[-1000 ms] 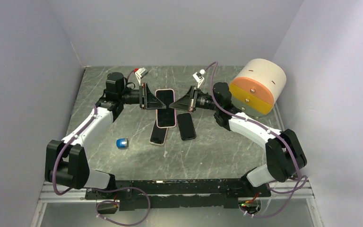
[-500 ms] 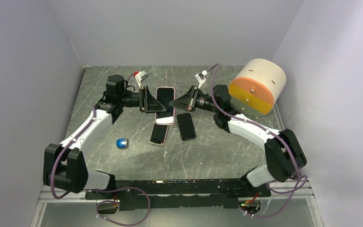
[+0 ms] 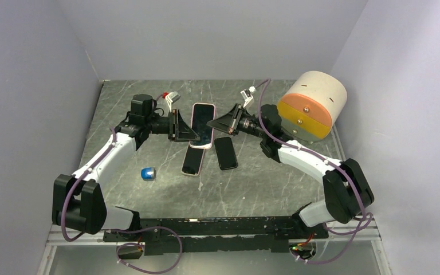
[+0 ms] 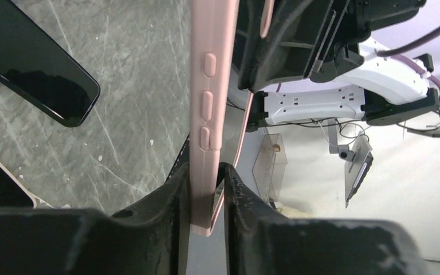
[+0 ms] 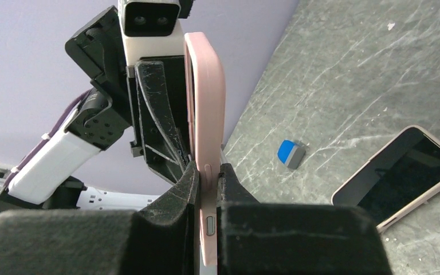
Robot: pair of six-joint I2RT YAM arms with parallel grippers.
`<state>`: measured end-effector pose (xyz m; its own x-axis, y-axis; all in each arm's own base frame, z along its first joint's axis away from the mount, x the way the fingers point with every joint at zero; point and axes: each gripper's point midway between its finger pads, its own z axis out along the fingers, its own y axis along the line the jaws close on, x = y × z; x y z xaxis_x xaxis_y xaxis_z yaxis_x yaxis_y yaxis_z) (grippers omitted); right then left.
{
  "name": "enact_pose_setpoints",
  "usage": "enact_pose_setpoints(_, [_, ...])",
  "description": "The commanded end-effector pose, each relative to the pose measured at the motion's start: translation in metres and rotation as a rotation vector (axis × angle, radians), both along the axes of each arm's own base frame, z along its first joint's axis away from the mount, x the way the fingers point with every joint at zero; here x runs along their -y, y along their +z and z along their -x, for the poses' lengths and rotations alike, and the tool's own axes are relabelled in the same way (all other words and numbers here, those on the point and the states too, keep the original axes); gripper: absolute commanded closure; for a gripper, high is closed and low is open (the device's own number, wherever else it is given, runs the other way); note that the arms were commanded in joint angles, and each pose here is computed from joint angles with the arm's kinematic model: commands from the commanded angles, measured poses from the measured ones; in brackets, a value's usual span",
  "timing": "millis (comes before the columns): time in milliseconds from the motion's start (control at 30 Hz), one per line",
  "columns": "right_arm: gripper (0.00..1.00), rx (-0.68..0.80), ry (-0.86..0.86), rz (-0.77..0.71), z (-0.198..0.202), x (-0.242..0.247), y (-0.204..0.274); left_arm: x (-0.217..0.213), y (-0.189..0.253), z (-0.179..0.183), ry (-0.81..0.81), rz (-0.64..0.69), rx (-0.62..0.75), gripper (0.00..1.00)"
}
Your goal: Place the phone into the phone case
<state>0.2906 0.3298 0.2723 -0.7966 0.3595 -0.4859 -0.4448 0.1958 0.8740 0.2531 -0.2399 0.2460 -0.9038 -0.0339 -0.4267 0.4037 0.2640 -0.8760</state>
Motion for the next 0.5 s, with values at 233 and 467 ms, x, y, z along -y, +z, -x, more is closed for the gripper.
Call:
enact_pose_setpoints(233, [1.00, 0.123, -0.045, -0.075, -0.001, 0.008, 0.042, -0.006, -0.007, -0.006, 0.057, -0.128, 0.036, 0.97])
enact_pose_setpoints(467, [1.00, 0.123, -0.044, -0.071, -0.001, 0.008, 0.039, -0.005, -0.009, -0.007, 0.059, -0.127, 0.023, 0.72])
